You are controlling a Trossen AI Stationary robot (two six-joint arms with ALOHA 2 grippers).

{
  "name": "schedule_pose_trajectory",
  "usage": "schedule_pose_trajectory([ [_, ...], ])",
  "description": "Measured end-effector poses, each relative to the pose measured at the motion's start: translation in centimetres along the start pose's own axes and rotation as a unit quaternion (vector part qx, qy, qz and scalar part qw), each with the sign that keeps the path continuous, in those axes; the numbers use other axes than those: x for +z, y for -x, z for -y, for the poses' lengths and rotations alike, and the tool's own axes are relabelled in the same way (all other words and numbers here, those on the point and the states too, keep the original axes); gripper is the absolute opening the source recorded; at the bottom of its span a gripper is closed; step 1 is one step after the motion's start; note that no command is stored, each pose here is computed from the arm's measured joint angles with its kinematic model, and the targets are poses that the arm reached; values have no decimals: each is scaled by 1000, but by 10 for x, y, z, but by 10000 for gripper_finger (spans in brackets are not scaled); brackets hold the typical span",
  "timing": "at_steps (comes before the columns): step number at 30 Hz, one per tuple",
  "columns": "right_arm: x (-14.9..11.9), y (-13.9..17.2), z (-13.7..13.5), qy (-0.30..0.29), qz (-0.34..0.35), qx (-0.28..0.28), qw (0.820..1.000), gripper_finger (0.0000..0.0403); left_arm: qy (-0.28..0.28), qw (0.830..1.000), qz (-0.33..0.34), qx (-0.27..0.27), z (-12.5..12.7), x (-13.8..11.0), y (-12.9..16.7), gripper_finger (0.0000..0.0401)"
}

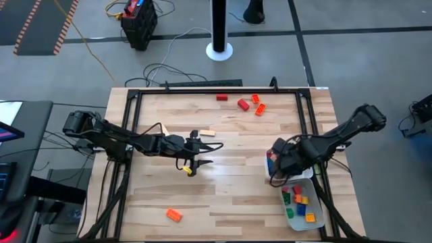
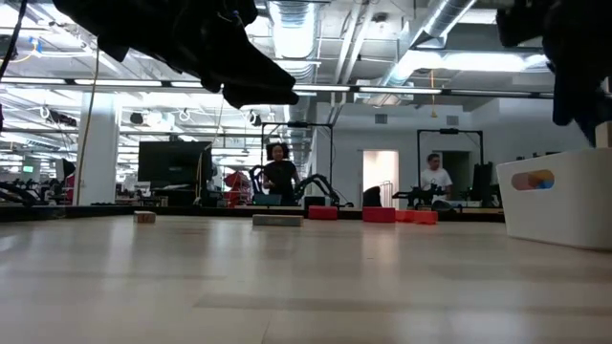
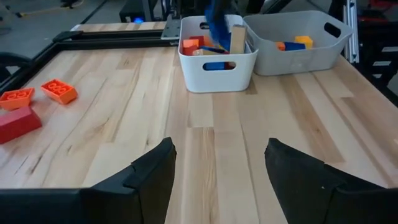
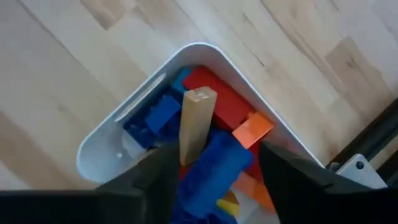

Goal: Sort blocks by size
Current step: Put the 8 stud blue game piece into the white bin, then put the 8 stud orange game piece into the white bin

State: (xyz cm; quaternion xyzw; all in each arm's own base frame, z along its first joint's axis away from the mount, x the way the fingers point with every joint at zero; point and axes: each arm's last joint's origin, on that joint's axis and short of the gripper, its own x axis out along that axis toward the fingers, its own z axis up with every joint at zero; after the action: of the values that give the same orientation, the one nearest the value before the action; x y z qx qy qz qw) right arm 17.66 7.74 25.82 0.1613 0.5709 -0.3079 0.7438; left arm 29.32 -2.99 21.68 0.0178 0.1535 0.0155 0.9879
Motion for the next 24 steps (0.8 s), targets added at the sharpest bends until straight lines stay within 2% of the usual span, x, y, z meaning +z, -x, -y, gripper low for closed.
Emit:
schedule_pose_trajectory([
  [3, -3, 2, 7, -11, -3, 10, 1000, 243, -9, 1000, -2, 1, 0, 0, 0, 234],
  [5, -2, 5, 11, -17, 3, 18, 1000, 261, -13, 1000, -2, 5, -1, 0, 0, 234],
  [12, 21, 8, 18, -39, 56, -3, 998, 264, -24, 999, -23, 18, -8, -5, -1, 234],
  [19, 70, -22, 36, -15, 47, -46, 998, 264, -49, 998, -34, 35, -19, -9, -5, 234],
  [24, 122, -51, 68, -6, 60, -19, 998, 264, -100, 991, -65, 56, -31, -15, -7, 234],
])
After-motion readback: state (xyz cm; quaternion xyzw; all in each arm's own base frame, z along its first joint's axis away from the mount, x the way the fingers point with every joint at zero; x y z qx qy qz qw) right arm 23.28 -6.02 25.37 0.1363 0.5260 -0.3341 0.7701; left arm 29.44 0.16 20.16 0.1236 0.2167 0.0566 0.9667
